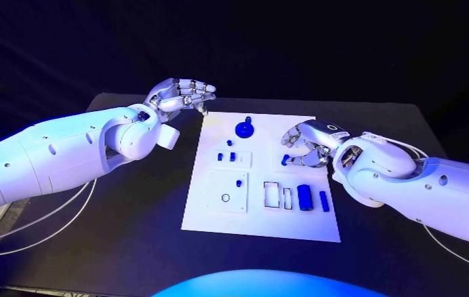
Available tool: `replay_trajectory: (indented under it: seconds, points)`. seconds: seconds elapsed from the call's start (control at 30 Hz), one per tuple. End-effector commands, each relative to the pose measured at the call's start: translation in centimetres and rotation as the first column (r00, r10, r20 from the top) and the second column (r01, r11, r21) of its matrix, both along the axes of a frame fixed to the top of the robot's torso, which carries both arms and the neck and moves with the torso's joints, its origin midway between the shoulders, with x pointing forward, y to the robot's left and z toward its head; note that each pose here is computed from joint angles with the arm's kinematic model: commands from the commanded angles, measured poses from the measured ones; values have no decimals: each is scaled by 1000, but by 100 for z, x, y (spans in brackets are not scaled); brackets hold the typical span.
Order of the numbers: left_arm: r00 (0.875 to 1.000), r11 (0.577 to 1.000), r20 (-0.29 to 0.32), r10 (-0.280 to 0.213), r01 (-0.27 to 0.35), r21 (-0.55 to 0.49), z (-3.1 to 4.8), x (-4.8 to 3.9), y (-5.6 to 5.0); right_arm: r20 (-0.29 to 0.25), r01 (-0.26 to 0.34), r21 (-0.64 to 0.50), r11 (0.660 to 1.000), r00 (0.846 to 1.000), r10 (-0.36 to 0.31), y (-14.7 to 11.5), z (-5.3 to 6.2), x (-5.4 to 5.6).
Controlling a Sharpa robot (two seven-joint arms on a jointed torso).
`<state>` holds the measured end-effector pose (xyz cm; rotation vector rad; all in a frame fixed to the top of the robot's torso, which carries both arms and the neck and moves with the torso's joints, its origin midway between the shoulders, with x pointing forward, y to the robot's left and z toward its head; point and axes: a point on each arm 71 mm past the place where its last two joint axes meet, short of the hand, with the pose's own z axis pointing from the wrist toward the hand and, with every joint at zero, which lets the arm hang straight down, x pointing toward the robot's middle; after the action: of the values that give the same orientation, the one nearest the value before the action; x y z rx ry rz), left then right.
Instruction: Assemble the parts on the task board
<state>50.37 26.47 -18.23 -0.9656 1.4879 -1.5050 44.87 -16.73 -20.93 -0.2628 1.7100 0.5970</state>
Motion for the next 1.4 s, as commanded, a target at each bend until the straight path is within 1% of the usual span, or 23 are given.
replay_trajectory:
  seconds: [0.03, 0.4, 0.7, 1.23, 1.4]
  points:
    - [1000, 1000, 4, -17, 17, -9, 11, -4, -17, -37, -29, -45, 999, 999, 27, 31, -55, -12]
    - [1000, 1000, 3, -15, 15, -8, 10, -4, -10, -60, -34, -60, 998, 998, 31, 63, -112, 4]
    - [1000, 1000, 2, -13, 13, -6, 10, -4, -3, -69, -38, -67, 997, 997, 33, 82, -150, 10]
    - [1000, 1000, 1, -11, 11, -5, 9, -4, -1, -76, -37, -64, 997, 997, 32, 97, -190, 6]
    - [1000, 1000, 1, -11, 11, -5, 9, -4, -1, -58, -26, -60, 998, 998, 22, 90, -182, 13]
